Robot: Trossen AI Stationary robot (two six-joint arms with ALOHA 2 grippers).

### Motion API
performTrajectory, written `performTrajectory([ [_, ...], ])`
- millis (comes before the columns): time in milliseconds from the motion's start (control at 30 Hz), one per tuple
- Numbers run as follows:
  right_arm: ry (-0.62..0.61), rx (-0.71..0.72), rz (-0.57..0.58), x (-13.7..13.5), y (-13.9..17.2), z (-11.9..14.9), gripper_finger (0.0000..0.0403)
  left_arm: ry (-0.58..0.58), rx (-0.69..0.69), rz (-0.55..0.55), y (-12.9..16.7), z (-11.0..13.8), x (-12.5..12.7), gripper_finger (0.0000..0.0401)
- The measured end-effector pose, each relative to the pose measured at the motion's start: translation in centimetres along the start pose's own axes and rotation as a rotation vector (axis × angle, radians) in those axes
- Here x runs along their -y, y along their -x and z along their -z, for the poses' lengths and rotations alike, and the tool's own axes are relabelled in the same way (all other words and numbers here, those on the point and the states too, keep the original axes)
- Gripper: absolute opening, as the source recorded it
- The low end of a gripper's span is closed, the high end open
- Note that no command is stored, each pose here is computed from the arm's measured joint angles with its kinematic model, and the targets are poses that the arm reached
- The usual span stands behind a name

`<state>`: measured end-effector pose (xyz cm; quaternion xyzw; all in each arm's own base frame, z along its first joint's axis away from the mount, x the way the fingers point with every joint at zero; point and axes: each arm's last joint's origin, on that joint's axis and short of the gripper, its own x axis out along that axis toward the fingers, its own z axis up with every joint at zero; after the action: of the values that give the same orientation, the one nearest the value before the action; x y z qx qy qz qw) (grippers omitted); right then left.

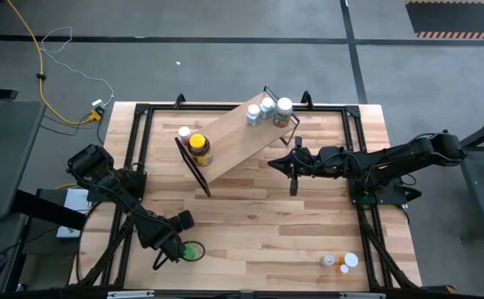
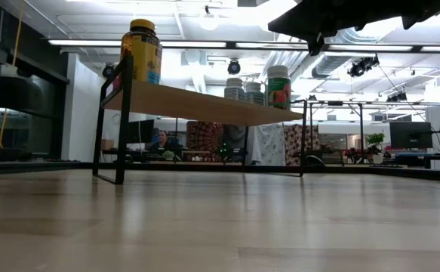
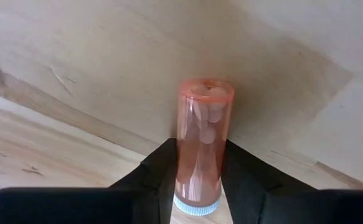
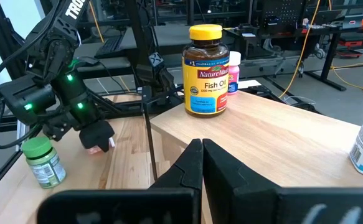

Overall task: Pick and place medicine bottles onto shelf by color
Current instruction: Put the left light pink medicine bottle on the shelf

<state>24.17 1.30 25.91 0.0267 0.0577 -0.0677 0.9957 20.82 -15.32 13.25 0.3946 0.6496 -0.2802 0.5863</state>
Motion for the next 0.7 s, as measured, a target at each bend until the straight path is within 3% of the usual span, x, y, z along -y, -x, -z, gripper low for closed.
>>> performTrajectory([
  [200, 0.0, 0.0, 0.0, 0.0, 0.0, 0.0, 0.0, 0.115, -0.012, -0.021, 0.9, -0.1, -0.4, 0.01],
  [400, 0.0, 0.0, 0.0, 0.0, 0.0, 0.0, 0.0, 0.256, -0.029, -0.027, 4.5, 0.4, -0.8, 0.0098],
  [600, 0.0, 0.0, 0.0, 0.0, 0.0, 0.0, 0.0, 0.436, 0.041, -0.135, 9.8, 2.8, -1.0, 0.0098],
  [700, 0.0, 0.001, 0.0, 0.0, 0.0, 0.0, 0.0, 0.54, 0.176, -0.251, 12.7, 4.3, -1.2, 0.0098],
])
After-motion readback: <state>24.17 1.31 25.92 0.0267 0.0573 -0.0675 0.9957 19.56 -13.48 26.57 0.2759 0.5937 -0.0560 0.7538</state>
